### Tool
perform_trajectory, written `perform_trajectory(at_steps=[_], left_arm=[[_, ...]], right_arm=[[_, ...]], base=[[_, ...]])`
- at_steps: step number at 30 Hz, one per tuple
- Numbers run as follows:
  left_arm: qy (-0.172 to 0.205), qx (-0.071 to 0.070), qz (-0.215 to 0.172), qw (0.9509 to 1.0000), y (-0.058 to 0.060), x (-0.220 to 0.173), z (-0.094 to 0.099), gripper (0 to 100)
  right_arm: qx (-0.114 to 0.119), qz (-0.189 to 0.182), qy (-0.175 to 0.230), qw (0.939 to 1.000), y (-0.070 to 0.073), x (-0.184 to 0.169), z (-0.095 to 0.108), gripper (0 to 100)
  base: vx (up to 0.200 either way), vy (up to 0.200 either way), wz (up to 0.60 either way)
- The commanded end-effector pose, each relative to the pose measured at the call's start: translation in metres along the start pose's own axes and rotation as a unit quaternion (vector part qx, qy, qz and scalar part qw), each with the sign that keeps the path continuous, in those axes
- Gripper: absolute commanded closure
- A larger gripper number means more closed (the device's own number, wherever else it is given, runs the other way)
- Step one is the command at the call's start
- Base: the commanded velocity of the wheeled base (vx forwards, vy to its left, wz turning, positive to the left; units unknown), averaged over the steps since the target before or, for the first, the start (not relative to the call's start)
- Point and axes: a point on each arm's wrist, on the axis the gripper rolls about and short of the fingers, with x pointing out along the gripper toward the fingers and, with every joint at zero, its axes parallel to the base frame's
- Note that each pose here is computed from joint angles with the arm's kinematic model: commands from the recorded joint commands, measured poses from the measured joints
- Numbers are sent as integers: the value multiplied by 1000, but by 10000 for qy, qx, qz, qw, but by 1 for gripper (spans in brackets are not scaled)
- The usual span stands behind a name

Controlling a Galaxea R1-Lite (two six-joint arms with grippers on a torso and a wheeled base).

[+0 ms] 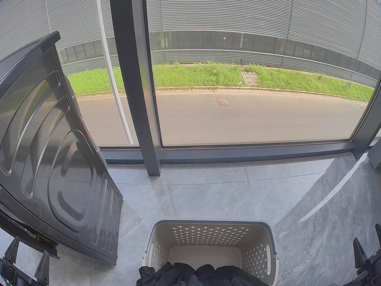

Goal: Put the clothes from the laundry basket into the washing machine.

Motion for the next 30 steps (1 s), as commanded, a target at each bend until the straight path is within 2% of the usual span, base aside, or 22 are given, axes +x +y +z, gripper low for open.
perform_trajectory(at_steps=[1,30], left_arm=[[-9,-2,0,10000,0,0,-4,0],[-9,-2,0,10000,0,0,-4,0]], right_arm=[[-1,-1,6,10000,0,0,-5,0],[-1,-1,6,10000,0,0,-5,0]], base=[[0,0,0],[0,0,0]])
